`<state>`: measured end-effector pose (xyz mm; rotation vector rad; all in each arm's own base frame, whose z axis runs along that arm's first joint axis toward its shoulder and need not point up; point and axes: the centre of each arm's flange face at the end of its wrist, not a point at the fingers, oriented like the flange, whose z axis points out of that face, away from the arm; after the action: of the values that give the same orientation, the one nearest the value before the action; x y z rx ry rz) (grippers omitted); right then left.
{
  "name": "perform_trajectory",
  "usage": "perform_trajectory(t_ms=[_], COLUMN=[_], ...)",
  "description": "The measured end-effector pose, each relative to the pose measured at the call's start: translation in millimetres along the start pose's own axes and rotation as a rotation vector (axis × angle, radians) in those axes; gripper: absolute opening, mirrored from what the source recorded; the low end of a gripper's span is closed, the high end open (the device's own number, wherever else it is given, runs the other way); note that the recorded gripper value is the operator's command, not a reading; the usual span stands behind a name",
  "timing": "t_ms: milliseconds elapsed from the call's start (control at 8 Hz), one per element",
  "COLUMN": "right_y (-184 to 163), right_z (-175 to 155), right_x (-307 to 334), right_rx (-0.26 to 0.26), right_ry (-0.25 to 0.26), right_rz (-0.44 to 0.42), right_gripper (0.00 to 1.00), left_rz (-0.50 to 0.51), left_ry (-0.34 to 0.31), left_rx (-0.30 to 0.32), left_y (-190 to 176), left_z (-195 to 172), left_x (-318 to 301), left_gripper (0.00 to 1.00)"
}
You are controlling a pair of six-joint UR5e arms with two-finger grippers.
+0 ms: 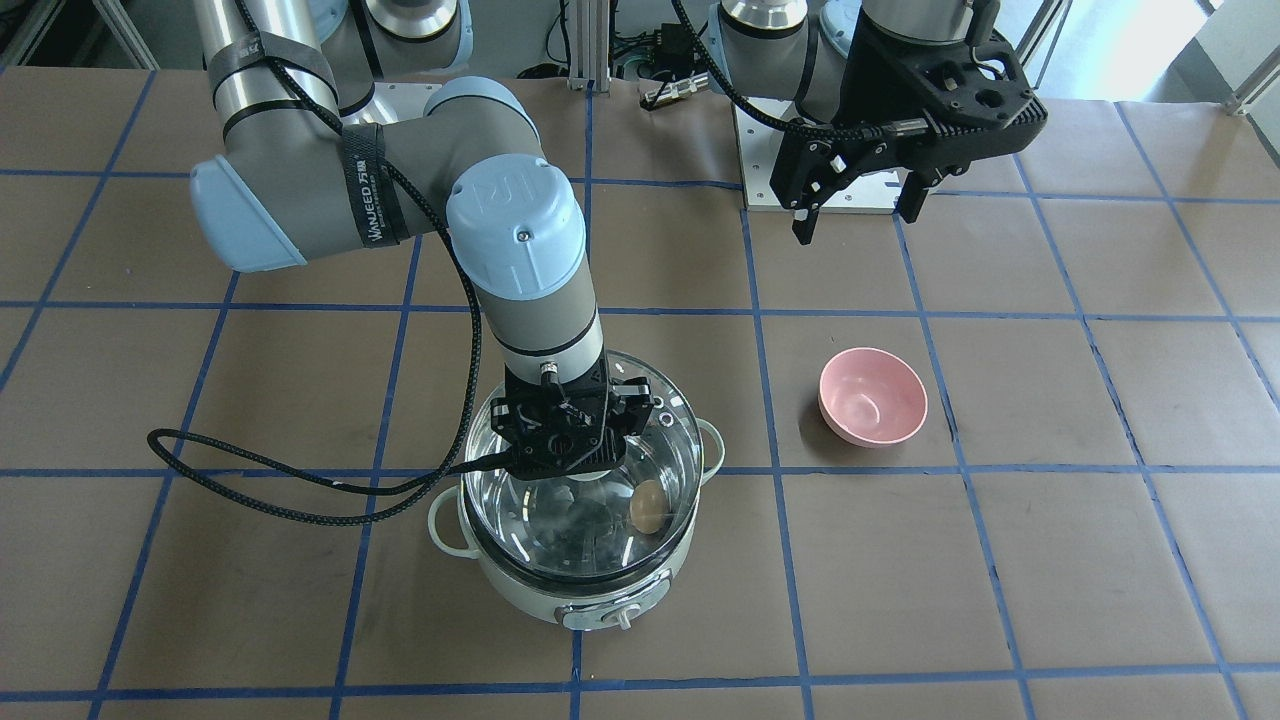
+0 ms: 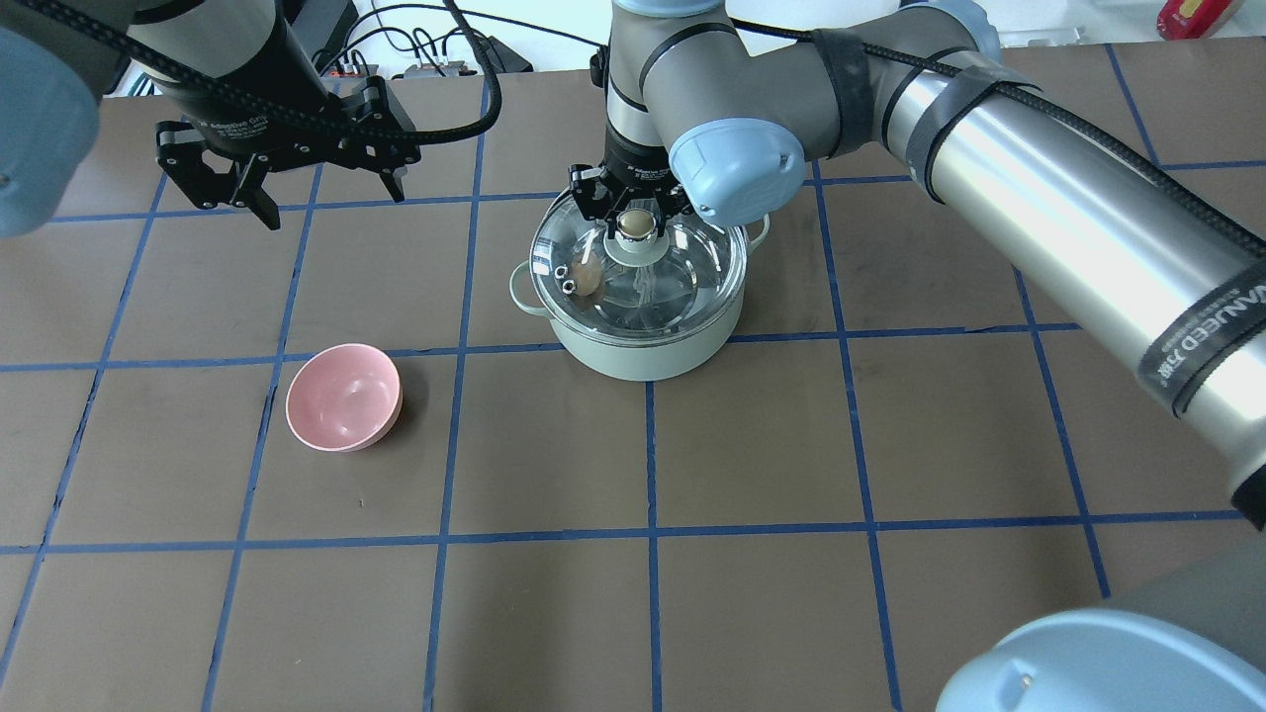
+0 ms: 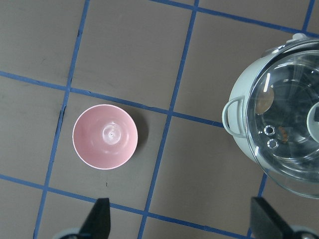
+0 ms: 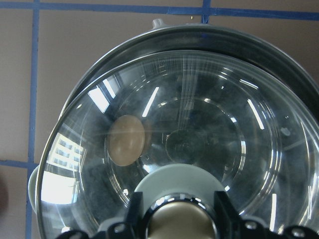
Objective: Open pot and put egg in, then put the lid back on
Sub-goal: 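Lower the glass lid onto the pot with the right gripper, then settle the lid on the pot and release the knob with the right gripper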
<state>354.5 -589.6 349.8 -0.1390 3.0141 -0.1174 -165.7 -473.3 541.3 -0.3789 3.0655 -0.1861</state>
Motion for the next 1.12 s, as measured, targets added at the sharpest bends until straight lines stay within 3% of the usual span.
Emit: perform_trajectory(t_ms=[500, 1125], right_y=[0, -4], right_z=[-2, -11], right_x=[1, -1], right_rx=[0.007, 0.053], right_ry=[0.008, -0.002], right_rz=[0.001, -0.003], right_gripper=[0.0, 0.0], left_rz=[0.0, -0.001], left_ry=[-0.002, -0.004], left_rx=[-0.001, -0.002], left_y=[0, 0], left_z=[0, 1], left_x=[0, 0], left_gripper=[1.0, 1.0])
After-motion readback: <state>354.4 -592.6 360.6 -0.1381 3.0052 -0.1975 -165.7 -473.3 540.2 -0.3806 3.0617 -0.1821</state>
